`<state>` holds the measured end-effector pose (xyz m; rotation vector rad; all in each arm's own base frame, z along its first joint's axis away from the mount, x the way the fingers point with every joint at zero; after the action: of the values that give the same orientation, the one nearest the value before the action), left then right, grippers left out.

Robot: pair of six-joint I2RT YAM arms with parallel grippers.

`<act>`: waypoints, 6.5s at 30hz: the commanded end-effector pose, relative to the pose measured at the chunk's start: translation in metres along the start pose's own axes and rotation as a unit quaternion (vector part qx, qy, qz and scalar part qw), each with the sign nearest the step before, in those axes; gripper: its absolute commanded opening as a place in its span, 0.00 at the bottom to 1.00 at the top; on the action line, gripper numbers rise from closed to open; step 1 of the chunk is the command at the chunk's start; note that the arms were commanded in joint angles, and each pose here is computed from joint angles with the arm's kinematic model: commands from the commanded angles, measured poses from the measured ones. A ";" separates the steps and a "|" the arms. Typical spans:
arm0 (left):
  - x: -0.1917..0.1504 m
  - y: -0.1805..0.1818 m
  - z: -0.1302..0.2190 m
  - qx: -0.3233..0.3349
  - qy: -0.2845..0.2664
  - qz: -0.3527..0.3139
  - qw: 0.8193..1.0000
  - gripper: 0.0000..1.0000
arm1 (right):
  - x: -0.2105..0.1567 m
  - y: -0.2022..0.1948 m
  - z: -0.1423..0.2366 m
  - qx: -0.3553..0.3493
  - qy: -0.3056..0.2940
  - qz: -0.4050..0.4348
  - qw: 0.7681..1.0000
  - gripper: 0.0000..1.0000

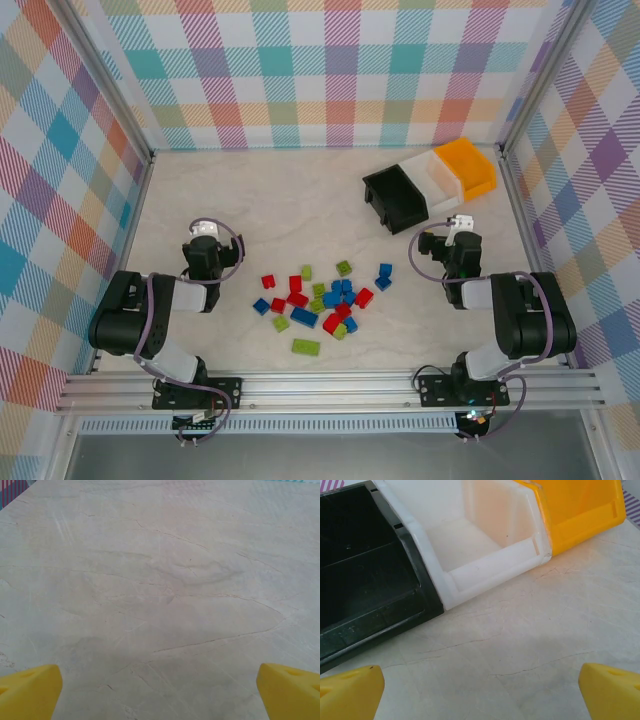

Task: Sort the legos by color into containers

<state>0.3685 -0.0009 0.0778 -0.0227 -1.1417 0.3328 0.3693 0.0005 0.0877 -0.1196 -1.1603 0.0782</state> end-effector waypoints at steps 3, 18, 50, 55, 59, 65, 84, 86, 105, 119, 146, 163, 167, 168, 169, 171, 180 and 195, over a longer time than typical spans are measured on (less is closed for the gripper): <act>0.013 -0.002 -0.002 -0.006 -0.018 0.004 1.000 1.00 | 0.014 -0.001 -0.002 0.004 -0.025 -0.006 1.000 1.00; 0.013 -0.002 -0.002 -0.006 -0.018 0.004 1.000 1.00 | 0.014 -0.001 -0.002 0.005 -0.025 -0.006 1.000 1.00; 0.093 0.062 0.064 0.325 0.026 0.305 0.895 1.00 | 0.055 -0.045 0.031 -0.177 0.143 -0.232 0.946 1.00; 0.100 0.025 0.050 0.215 0.081 0.303 0.925 0.95 | 0.092 0.022 0.024 0.040 0.145 -0.194 0.969 1.00; 0.102 -0.019 0.054 0.117 0.132 0.301 0.937 1.00 | 0.120 0.086 0.017 0.139 0.174 -0.119 0.968 1.00; 0.090 -0.067 0.057 0.059 0.187 0.278 0.940 1.00 | 0.134 0.137 -0.018 0.163 0.214 -0.079 0.960 1.00; 0.048 -0.102 0.071 0.044 0.274 0.261 0.925 1.00 | 0.092 0.214 -0.071 0.139 0.307 -0.057 0.940 0.96; 0.052 -0.098 0.076 0.048 0.267 0.262 0.926 1.00 | 0.094 0.230 -0.066 0.145 0.305 -0.064 0.939 0.96; 0.069 -0.029 0.111 0.117 0.209 0.297 0.924 1.00 | 0.193 0.436 0.000 0.361 0.224 -0.214 0.879 0.97; 0.054 -0.076 0.089 0.063 0.263 0.271 0.924 1.00 | 0.190 0.192 -0.003 0.184 0.197 -0.134 0.954 1.00; 0.044 -0.085 0.087 0.065 0.293 0.236 0.924 1.00 | 0.107 0.021 -0.149 0.094 0.295 -0.178 0.934 1.00; 0.044 -0.088 0.082 0.061 0.292 0.235 0.925 1.00 | 0.114 0.115 -0.084 0.084 0.289 -0.111 0.947 1.00; 0.044 -0.089 0.082 0.057 0.293 0.237 0.924 1.00 | 0.107 0.125 -0.076 0.084 0.291 -0.115 0.946 1.00; 0.044 -0.089 0.083 0.056 0.294 0.239 0.924 1.00 | 0.106 0.124 -0.074 0.080 0.290 -0.116 0.947 1.00; 0.046 -0.090 0.084 0.053 0.293 0.241 0.924 1.00 | 0.109 0.122 -0.071 0.078 0.284 -0.116 0.949 1.00; 0.050 -0.094 0.085 0.041 0.290 0.244 0.924 1.00 | 0.123 0.117 -0.063 0.078 0.260 -0.117 0.955 1.00; 0.061 -0.115 0.108 -0.003 0.262 0.205 0.943 1.00 | 0.124 0.131 0.021 0.107 0.268 -0.090 0.953 0.96; 0.037 -0.109 0.122 -0.010 0.280 0.199 0.939 1.00 | -0.024 0.160 0.061 0.054 0.399 -0.039 0.915 0.74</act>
<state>0.3039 -0.1128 0.1802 -0.3480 -0.5529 0.6434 0.2999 0.1602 0.0736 0.0192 -0.3166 0.0716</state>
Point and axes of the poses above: each hand's point on the last joint's axis, 136 mm out from that joint toward the fingers, its own z axis back along the fingers, its own y axis along the line the jaws close on, x = y × z, the point moved 2 cm from there along z, back along the fingers, and after that the axes turned 11 degrees about z, right-handed, at the moved point
